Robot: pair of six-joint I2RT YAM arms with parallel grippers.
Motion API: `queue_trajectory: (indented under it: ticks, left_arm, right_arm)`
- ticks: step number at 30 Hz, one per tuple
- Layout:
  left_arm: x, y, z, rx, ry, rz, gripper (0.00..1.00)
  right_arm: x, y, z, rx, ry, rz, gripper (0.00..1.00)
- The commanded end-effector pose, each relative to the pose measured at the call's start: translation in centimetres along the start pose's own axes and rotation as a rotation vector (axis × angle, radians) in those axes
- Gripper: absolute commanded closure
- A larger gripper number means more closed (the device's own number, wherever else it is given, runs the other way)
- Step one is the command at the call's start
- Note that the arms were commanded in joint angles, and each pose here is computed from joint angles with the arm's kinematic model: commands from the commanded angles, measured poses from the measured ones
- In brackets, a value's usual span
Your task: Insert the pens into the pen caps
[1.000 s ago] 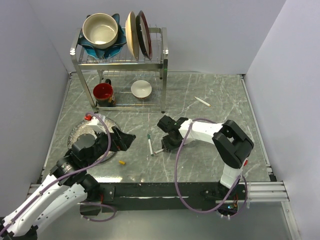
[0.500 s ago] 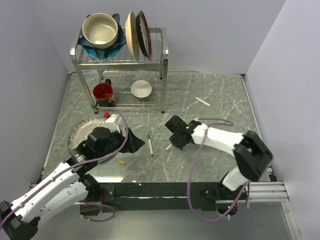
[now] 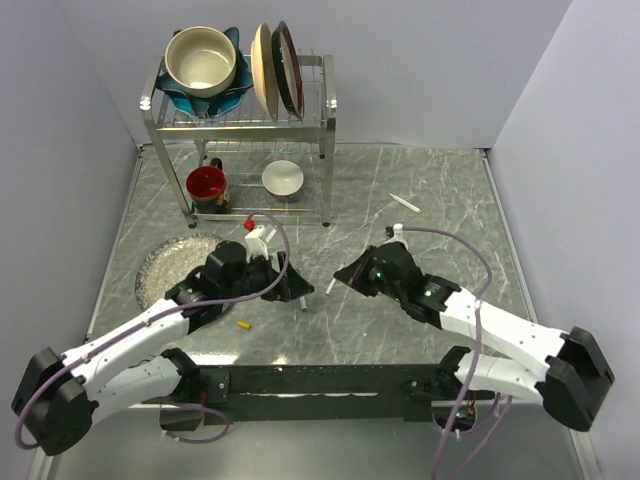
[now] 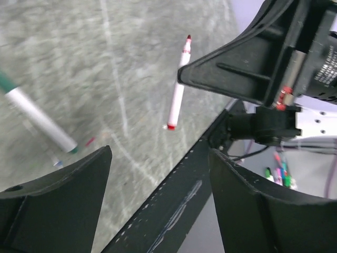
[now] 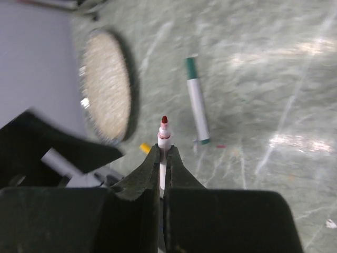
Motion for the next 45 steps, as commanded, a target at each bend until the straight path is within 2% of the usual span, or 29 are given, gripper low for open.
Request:
queue_trajectory:
  ticks: [1,7,10,20,23,24,25,26,29,30,32,33,35,39,43,45]
  left_arm:
    - [-3.0,0.7,-1.6,-0.007,0.046,0.214,0.23]
    - [-4.2,1.2,-1.6,0.035,0.047,0.361,0.31]
    - [-4.2,1.6,-1.9,0.032,0.052,0.355,0.34]
    - [-4.4,1.9,-1.6,0.067,0.047,0.414,0.56]
    - [-4.6,1.8,-1.6,0.072,0.060,0.426,0.75]
    - [-4.7,1.7,-1.7,0.073,0.069,0.433,0.91]
    - [-4.6,1.6,-1.6,0.076,0.067,0.423,0.98]
    - [-4.6,1.6,-1.7,0.074,0.068,0.411,0.99]
    - [-4.1,1.4,-1.7,0.065,0.079,0.346,0.99]
    - [-4.1,1.2,-1.7,0.056,0.100,0.341,0.99]
    - [-3.6,1.1,-1.6,0.053,0.093,0.282,0.99]
    - [-3.6,0.9,-1.8,0.044,0.106,0.266,0.99]
    - [-3.1,0.5,-1.7,0.052,0.111,0.197,0.99]
    - [-3.6,-0.9,-2.5,0.020,0.141,0.126,0.99]
    - [-4.1,-2.5,-2.9,-0.035,0.163,0.099,0.99]
    - [-4.1,-3.3,-3.0,-0.059,0.176,0.074,0.99]
  right_arm:
    - [3.1,-2.1,-0.7,-0.041,-0.074,-0.299,1.00]
    - [3.7,-3.4,-0.3,-0.029,-0.101,-0.410,1.00]
    - [4.2,-3.7,0.0,-0.004,-0.113,-0.464,1.00]
    - [5.6,-4.4,0.9,0.014,-0.154,-0.514,1.00]
    - [6.1,-4.3,1.6,0.029,-0.188,-0.520,1.00]
    - [6.2,-4.3,1.7,0.029,-0.195,-0.517,0.98]
    - [6.4,-4.4,1.8,0.029,-0.203,-0.520,0.94]
    - [6.4,-4.4,1.8,0.027,-0.204,-0.516,0.78]
    - [5.9,-4.3,0.8,-0.050,-0.187,-0.417,0.53]
    - [4.8,-4.1,-0.3,-0.136,-0.170,-0.308,0.49]
    - [4.3,-4.3,-1.8,-0.223,-0.154,-0.244,0.40]
    - [2.8,-4.4,-2.7,-0.260,-0.150,-0.146,0.38]
    - [1.8,-4.9,-5.2,-0.398,-0.110,-0.004,0.33]
    - [-4.4,-6.5,-9.6,-0.616,0.103,0.387,0.30]
    - [-10.6,-7.7,-11.5,-0.684,0.228,0.649,0.29]
    - [-13.5,-8.6,-11.8,-0.679,0.255,0.791,0.28]
Point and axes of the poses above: each gripper's point midway between its finger pads, its own y axis out along the fingers, its own x axis along the line the jaws close on, z = x × y, the point moved 8 cm from there along -y, back along the fingers, and after that the axes turned 1 degree about -y, right-handed, at the moved point
